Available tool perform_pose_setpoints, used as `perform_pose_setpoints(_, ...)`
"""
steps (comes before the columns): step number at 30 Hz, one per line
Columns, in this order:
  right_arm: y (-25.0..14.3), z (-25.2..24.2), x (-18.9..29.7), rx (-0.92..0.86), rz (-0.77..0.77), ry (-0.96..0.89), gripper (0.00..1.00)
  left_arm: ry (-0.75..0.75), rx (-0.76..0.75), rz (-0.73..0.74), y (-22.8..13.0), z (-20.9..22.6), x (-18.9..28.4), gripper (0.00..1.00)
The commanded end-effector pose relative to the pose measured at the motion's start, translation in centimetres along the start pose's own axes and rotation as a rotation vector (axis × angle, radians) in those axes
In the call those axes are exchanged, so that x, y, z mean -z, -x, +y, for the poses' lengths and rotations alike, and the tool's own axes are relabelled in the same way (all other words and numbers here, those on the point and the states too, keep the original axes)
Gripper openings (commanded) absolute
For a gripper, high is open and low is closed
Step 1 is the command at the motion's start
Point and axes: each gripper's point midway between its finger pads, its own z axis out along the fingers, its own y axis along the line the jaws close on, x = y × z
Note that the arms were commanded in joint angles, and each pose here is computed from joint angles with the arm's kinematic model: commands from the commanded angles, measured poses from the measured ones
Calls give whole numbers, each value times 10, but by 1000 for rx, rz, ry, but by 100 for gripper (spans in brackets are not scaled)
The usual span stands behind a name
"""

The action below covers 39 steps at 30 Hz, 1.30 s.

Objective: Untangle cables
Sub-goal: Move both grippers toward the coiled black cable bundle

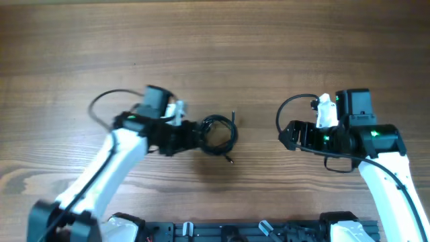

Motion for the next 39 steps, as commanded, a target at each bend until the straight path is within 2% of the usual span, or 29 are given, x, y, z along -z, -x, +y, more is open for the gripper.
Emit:
perform_pose_setpoints(1,2,11,1,35,-4,-8,100,66,-95,-47,8,-15,-20,66)
perform_pose_setpoints(6,-4,28,-4,103,12,14,100,323,-47,-237,34,16,-13,64)
perform_pose_setpoints(11,-7,47,-9,133,11,42,100,362,-18,-300,40,17,-11,64)
perform_pose_setpoints(16,-3,63,-11,150,-18,75,100,350,-19,-378,58,11,-14,70)
perform_pose_setpoints(18,-1,68,-12,161,-30,88,100,340,-21,-389,63,9,-18,69)
perform_pose_setpoints(24,0,69,-13,161,-39,75,100,339,35,-399,68,12,-26,59)
perform_pose_setpoints(31,3,64,-14,159,-50,43,100,343,60,-386,65,15,-29,58)
perform_pose_setpoints(39,7,56,-14,155,-71,-2,100,344,47,-305,42,17,-41,59)
